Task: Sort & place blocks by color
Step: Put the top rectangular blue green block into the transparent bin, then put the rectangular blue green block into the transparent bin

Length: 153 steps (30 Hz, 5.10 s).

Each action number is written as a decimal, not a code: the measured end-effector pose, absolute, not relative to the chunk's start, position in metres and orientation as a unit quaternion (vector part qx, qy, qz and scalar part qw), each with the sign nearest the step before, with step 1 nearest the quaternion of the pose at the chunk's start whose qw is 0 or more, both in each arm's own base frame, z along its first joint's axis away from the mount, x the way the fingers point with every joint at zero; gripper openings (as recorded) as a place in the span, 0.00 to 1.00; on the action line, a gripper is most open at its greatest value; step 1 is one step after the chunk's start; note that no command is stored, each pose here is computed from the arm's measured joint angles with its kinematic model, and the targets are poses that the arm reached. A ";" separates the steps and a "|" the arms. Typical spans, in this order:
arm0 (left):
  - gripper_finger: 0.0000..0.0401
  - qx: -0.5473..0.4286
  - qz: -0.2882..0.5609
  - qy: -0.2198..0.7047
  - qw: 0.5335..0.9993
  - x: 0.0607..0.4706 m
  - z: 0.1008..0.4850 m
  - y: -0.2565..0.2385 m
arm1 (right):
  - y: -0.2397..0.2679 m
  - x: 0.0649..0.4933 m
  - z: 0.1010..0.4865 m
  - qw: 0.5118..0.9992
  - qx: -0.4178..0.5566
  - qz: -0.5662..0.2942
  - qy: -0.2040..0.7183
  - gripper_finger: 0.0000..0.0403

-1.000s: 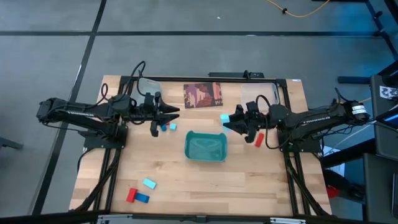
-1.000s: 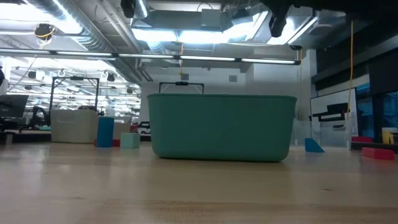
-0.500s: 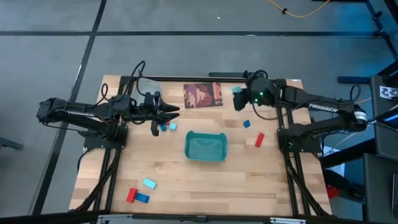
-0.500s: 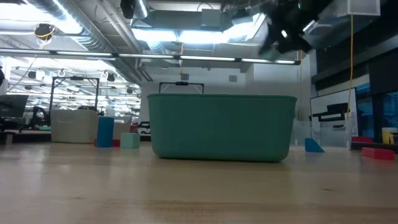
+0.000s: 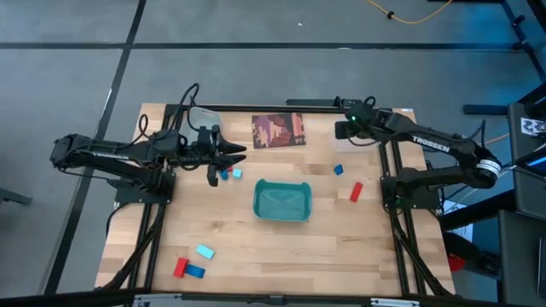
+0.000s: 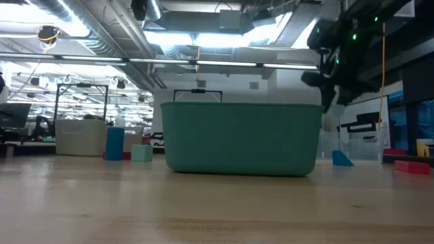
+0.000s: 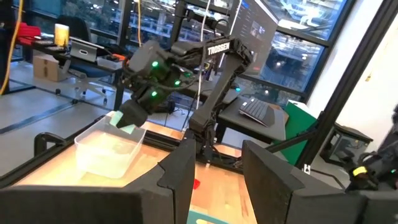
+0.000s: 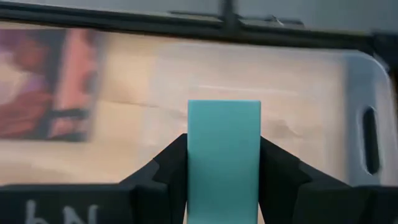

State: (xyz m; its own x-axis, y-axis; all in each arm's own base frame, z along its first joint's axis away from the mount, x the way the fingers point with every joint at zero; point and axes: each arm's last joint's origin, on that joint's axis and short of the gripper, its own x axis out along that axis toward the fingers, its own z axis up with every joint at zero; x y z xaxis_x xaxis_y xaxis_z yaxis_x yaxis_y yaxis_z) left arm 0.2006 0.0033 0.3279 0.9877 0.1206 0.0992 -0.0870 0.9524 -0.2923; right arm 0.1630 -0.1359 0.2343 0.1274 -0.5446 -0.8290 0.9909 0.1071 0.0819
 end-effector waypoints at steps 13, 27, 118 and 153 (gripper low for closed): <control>0.31 -0.145 0.065 -0.061 0.985 0.200 0.328 0.004 | -0.178 0.164 0.176 0.596 0.399 -0.591 0.369 0.35; 0.31 -0.146 0.079 -0.063 0.984 0.200 0.328 0.005 | -0.191 0.172 0.144 0.568 0.432 -0.579 0.395 0.35; 0.31 -0.143 0.018 -0.062 0.988 0.192 0.333 0.001 | 0.002 0.211 0.335 0.995 0.090 0.053 0.010 0.70; 0.31 -0.159 -0.039 0.006 0.986 0.194 0.335 -0.019 | -0.001 0.211 0.333 0.995 0.088 0.039 0.017 0.00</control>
